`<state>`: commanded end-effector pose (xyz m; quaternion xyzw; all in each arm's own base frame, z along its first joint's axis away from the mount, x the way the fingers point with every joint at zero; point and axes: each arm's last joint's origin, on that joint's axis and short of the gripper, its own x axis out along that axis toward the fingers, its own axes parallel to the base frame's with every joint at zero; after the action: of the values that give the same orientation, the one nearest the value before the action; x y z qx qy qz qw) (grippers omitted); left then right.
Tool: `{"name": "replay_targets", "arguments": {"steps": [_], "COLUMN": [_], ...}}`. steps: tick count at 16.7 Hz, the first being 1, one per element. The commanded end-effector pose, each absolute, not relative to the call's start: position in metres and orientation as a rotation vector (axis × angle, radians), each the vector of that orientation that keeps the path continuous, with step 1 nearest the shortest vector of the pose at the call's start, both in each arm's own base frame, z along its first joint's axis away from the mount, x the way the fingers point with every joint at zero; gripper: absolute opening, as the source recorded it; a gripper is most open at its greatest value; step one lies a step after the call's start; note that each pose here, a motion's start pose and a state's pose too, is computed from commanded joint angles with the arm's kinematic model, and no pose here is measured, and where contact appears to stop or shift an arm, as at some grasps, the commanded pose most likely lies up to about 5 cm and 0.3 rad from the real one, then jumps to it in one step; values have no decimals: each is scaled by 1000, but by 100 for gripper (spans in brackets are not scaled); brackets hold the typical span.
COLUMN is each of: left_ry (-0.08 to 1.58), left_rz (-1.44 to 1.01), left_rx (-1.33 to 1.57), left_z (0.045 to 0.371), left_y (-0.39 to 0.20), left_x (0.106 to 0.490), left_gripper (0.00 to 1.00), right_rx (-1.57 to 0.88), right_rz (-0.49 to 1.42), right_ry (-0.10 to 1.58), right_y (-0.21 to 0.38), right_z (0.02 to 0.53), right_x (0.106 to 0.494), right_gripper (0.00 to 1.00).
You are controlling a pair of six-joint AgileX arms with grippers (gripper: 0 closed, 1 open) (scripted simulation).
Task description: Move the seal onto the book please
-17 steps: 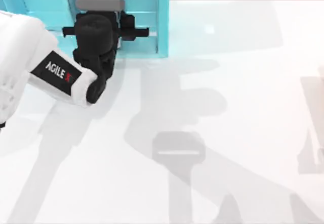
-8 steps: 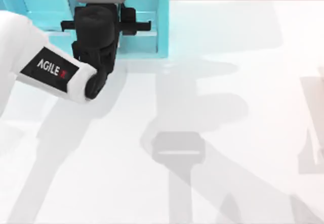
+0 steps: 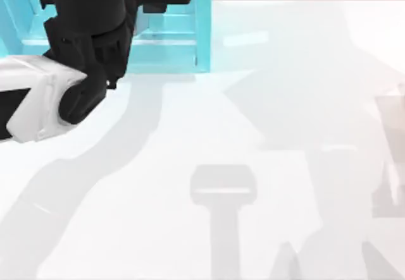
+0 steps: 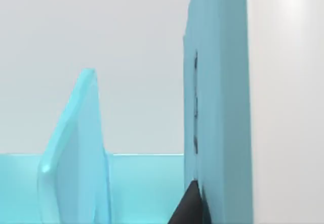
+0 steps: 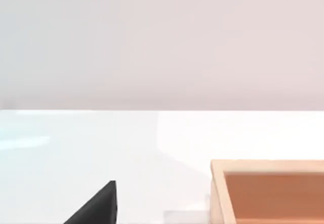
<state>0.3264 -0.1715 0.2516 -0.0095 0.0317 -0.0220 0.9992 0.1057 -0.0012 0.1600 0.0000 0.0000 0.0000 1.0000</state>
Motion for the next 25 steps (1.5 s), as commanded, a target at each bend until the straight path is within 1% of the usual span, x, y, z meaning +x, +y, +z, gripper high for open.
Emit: {"name": "replay_targets", "arguments": {"steps": [3,5,7,13,17,21,25], "left_ry": [70,86,99,106,130,189,235], "left_rz": [-49,-52,-53,-49,-44,-9,71], "left_rx": [-15,-3,7,13,-71,-277,-606], "left_z": [276,280,280,279,272,251,219], "left_y": [-163,-158,-156,-155,-171,-205,-246], "left_x": [280,259,249,249,251,253,248], "left_gripper": [0,0,0,0,0,0,0], "right_rx": [0,0,0,0,0,0,0], "right_rz": [0,0,0,0,0,0,0], "right_ry": [0,0,0,0,0,0,0], "right_y": [-1,-1,-1,-1,-1,-1,-1], "right_z": [160,160,160,160,160,160,160], "right_x": [106,106,106,106,106,106,106], "right_gripper": [100,100,100,100,100,100,100]}}
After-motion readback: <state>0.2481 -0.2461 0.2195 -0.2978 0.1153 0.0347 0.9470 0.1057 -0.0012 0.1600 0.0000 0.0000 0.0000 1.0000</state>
